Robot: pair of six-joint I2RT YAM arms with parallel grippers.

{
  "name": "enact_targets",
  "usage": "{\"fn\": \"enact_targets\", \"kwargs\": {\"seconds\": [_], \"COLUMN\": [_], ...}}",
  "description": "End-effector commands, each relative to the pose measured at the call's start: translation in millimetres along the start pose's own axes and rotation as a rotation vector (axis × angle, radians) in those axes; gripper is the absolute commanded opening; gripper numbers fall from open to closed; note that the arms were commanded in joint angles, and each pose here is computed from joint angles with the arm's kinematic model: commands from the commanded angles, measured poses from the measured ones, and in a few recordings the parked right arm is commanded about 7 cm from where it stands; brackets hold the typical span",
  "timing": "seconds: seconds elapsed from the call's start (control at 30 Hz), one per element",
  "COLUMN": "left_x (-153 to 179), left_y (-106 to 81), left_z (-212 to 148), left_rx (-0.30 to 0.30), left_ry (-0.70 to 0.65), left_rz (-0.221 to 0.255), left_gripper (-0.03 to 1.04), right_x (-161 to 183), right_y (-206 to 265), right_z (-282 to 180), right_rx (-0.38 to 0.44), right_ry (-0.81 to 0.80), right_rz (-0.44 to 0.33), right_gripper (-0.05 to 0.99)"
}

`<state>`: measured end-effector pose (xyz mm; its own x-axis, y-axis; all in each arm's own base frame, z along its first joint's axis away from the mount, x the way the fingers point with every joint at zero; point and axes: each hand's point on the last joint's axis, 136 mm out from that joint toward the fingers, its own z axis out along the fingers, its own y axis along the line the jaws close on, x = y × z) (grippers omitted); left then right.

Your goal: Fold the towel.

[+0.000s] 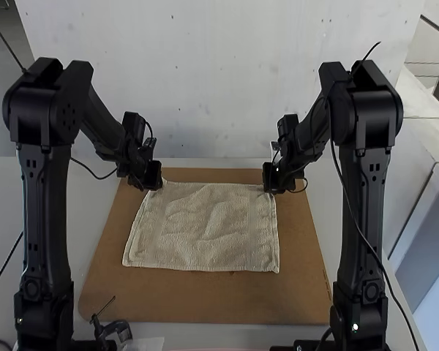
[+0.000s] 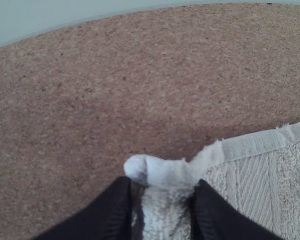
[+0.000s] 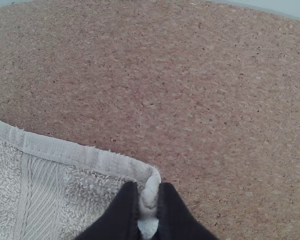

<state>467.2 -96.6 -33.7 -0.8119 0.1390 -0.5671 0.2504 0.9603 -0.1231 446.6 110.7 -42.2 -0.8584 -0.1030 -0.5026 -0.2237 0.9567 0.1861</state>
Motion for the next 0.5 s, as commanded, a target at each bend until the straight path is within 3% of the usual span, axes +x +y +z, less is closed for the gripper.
{"fn": "enact_targets", "kwargs": {"seconds": [0.0,0.13,0.2,0.47], "left_x": [0,0,-2,-4], "left_y": [10.3,15.2,16.4,23.5], "left_z": [3,1,1,-1], "left_rx": [-0.01,-0.016,-0.016,-0.024], "left_ry": [-0.001,-0.002,-0.009,-0.021], "left_rz": [-0.016,-0.023,-0.024,-0.035], "left_gripper": [0.13,0.09,0.02,0.02], "right_x": [15,12,11,1], "right_y": [-2,1,2,-1], "right_z": [-5,-7,-7,-10], "right_rx": [-0.008,-0.013,-0.015,-0.011], "right_ry": [0.033,0.015,0.012,-0.012], "right_rz": [0.01,0.002,-0.001,0.008], "right_gripper": [0.02,0.02,0.02,0.02]}}
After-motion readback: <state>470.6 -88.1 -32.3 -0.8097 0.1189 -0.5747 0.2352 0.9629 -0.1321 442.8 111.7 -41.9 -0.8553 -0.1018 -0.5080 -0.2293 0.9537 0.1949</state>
